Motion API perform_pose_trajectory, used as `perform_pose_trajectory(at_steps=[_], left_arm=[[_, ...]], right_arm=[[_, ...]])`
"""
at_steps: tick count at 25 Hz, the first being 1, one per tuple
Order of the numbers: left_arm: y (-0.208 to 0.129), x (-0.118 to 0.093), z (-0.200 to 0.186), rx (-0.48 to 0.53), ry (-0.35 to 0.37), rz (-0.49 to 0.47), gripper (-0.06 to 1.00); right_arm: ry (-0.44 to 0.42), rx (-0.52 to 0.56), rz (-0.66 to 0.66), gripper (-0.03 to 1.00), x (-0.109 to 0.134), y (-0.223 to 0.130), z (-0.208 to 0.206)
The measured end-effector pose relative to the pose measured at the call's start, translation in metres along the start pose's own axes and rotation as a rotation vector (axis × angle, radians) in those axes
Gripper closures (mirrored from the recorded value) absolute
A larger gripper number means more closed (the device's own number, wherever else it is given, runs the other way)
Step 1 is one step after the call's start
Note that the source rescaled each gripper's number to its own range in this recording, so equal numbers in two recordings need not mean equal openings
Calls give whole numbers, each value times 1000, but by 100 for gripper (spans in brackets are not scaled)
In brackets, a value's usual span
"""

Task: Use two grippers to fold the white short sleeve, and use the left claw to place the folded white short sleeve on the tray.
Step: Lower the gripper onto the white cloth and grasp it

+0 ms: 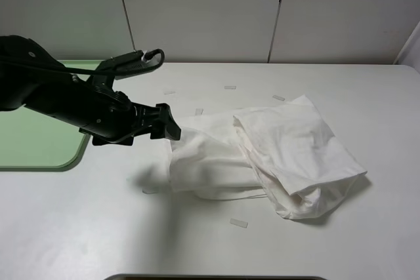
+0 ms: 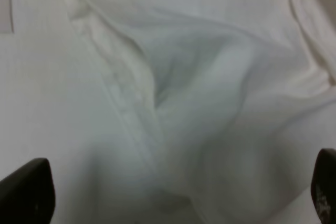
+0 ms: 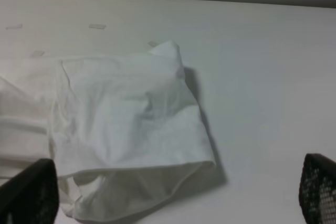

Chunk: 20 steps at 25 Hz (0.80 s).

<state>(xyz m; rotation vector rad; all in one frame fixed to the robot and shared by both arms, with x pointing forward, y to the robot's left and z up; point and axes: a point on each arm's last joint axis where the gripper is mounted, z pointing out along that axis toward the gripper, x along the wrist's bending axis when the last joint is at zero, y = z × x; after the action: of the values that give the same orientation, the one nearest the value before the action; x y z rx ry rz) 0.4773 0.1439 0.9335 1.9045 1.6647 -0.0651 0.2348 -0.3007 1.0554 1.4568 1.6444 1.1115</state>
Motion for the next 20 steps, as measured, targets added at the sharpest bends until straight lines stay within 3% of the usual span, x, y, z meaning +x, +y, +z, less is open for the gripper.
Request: perform_pose_trajectory(at_steps=[9, 12, 20], left_arm=[[-11, 5, 32, 53, 61, -39, -3], [-16, 12, 55, 108, 86, -110, -3], [12, 6, 92, 96, 72, -124, -2]], right_arm=[[2, 0, 2, -3, 0, 0, 0], [2, 0, 2, -3, 0, 0, 0], [2, 0, 2, -3, 0, 0, 0]])
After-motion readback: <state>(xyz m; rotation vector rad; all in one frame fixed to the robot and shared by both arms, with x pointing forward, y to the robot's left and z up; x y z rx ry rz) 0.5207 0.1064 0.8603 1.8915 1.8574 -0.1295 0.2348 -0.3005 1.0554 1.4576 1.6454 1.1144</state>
